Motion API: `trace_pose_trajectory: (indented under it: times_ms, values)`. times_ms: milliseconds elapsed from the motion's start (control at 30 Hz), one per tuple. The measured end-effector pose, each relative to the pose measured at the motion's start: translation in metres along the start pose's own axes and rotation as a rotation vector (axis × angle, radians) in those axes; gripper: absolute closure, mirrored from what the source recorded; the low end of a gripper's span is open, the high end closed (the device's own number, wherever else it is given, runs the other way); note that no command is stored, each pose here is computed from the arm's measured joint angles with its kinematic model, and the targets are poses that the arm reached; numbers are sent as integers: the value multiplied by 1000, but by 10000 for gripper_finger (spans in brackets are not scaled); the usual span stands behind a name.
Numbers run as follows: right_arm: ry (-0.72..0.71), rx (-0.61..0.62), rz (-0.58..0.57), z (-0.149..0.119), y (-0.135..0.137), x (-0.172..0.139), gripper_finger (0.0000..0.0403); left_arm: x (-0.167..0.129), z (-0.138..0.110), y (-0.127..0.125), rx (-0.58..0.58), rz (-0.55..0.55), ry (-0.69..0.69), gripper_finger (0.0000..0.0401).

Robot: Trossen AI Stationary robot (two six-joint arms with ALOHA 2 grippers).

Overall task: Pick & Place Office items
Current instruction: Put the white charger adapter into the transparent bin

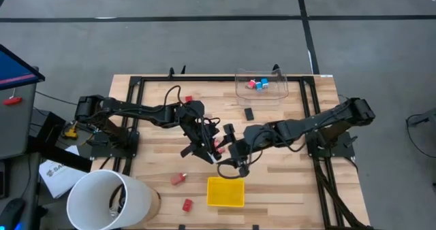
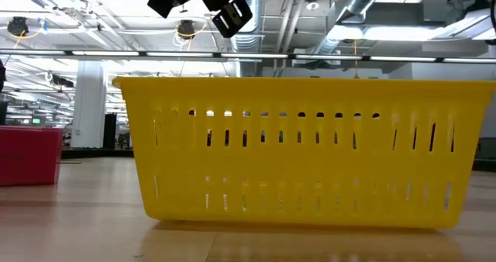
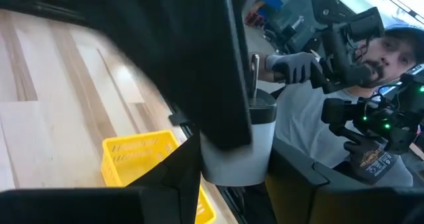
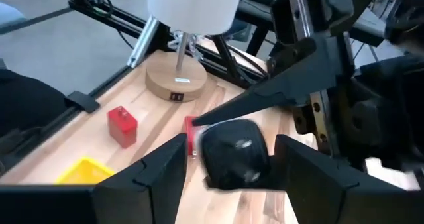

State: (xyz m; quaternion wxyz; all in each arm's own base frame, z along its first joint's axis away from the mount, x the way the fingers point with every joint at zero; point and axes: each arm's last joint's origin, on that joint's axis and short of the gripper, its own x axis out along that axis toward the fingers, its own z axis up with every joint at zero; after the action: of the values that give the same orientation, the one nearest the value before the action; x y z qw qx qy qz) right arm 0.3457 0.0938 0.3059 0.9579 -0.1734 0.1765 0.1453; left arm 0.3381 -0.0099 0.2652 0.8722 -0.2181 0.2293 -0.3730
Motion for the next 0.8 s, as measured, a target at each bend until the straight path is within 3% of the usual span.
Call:
trace_pose_trajectory:
  times_ms: [367, 800]
  values:
    - [-6, -7, -4, 6, -4, 2, 189, 0, 1, 0, -7, -3, -4, 272]
    - [19, -2, 13, 4, -1, 2, 269, 0, 1, -1, 0, -7, -9, 272]
